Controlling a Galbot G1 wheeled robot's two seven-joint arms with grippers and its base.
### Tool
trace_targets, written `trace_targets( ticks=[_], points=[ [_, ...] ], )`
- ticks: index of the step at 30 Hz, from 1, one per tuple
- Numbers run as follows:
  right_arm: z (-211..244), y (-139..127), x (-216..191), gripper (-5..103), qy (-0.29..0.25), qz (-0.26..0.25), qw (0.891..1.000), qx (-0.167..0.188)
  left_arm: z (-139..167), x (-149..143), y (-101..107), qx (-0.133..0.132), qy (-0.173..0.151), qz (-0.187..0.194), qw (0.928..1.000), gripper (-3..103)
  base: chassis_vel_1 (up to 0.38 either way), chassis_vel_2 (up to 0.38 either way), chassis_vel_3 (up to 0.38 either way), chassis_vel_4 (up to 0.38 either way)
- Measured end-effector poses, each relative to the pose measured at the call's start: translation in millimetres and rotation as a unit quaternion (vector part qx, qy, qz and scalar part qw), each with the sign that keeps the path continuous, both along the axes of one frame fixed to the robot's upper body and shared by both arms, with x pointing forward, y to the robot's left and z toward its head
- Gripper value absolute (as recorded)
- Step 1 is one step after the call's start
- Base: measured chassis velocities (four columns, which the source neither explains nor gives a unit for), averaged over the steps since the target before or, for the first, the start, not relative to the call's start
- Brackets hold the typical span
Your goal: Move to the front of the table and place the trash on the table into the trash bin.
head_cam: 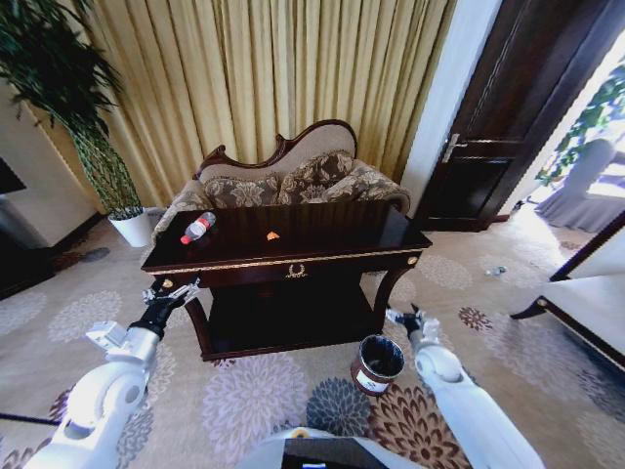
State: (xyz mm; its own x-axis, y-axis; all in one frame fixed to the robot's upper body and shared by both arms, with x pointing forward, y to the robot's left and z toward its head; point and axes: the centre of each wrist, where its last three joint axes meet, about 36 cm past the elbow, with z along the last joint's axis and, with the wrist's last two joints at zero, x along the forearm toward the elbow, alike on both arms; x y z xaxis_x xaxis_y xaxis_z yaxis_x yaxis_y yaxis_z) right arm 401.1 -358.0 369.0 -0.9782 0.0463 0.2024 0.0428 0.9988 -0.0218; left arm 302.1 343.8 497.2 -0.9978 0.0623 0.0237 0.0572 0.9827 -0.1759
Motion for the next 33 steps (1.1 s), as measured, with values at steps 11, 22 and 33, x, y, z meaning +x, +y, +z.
trace_targets(
  ticks=[11,22,33],
  points=[
    [92,42,-6,100,-0.074,0.102,0.991,0.047,8,0,-2,0.007,-0.007,-0.011,0.9999,100,0.0,0.0,0.0,0.0],
    [114,47,1,100,-0.077,0.143,0.985,0.06,21,4,1,0.017,-0.016,-0.02,0.9995,100,0.0,0.0,0.0,0.0],
    [109,44,3,100,-0.076,0.146,0.985,0.06,17,1,-3,0.012,-0.011,-0.02,0.9997,100,-0.006,0.004,0.005,-0.005]
  ],
)
